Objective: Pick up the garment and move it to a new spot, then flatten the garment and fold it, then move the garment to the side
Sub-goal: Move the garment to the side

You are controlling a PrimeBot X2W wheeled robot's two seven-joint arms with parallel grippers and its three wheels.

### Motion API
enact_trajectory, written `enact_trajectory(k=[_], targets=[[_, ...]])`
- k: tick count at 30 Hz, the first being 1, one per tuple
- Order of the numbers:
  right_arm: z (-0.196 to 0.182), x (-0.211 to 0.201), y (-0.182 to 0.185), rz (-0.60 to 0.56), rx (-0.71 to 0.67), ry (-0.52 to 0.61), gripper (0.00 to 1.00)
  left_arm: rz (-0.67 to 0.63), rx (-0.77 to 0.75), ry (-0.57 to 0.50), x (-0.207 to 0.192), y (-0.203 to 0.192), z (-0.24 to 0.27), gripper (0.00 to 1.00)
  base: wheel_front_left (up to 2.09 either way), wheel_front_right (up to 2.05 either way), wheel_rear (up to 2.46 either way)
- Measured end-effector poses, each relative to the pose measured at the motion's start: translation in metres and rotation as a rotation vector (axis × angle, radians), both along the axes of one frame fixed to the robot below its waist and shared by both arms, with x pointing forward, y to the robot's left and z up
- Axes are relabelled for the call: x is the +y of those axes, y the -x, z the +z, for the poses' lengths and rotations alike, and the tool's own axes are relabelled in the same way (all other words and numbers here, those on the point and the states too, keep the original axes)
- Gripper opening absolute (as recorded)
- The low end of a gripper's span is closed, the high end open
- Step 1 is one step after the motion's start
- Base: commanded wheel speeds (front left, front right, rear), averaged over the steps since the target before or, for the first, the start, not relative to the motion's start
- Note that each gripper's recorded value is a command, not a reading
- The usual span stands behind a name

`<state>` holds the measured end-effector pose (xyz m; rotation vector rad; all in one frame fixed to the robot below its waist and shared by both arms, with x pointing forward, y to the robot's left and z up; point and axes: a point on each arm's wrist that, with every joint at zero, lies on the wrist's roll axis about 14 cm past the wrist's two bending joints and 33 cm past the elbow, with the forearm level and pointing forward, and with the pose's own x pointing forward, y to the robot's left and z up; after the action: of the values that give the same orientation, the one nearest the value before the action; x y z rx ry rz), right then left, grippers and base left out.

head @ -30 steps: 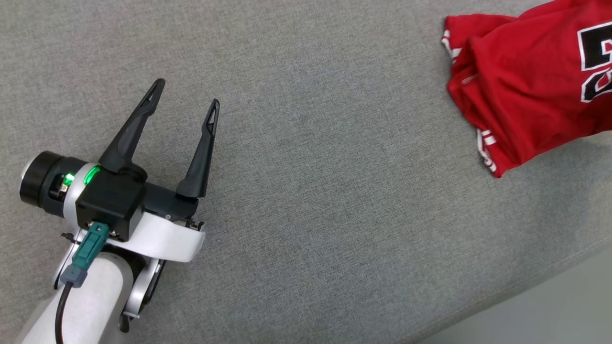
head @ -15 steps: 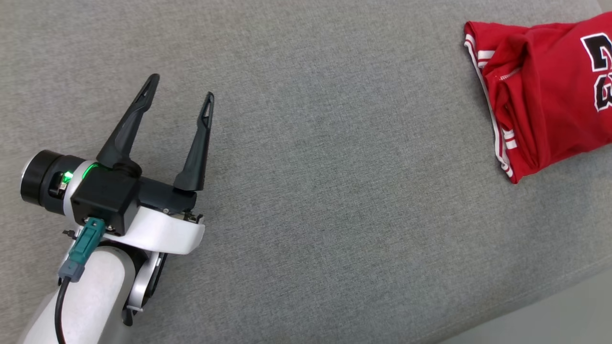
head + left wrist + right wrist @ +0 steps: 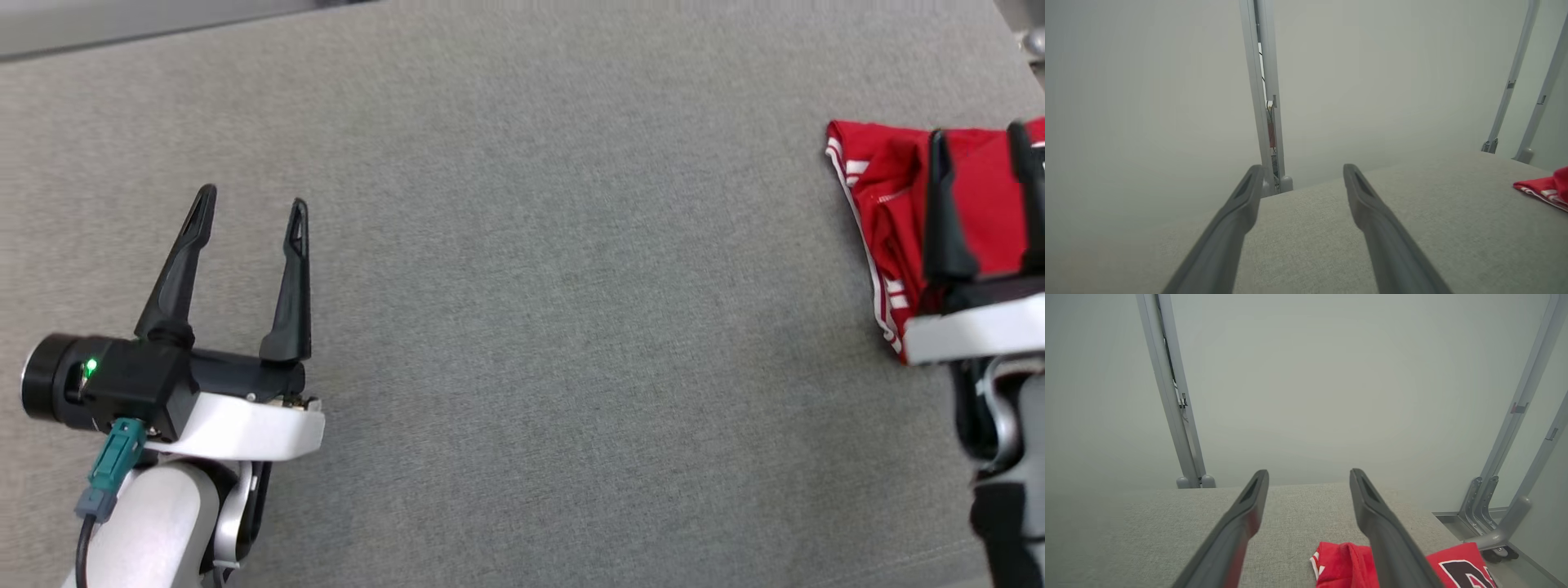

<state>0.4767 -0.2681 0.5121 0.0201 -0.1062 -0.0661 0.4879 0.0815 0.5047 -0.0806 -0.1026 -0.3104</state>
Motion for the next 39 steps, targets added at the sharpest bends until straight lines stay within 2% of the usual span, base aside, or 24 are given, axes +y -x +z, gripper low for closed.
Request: enact_trajectory(k=[9, 25, 39], targets=[[-0.001, 0.063, 0.038, 0.111, 0.023, -0.081, 1.00, 0.093, -0.012, -0.011, 0.033, 0.035, 0.020, 1.00, 0.00, 0.00, 0.00], [0.014, 0.076, 0.094, 0.114, 0.039, -0.089, 1.00, 0.242, 0.001, -0.003, 0.079, 0.100, 0.030, 1.00, 0.00, 0.00, 0.00], [0.019, 0.084, 0.101, 0.131, 0.040, -0.089, 1.00, 0.266, 0.012, -0.006, 0.090, 0.111, 0.025, 1.00, 0.00, 0.00, 0.00]])
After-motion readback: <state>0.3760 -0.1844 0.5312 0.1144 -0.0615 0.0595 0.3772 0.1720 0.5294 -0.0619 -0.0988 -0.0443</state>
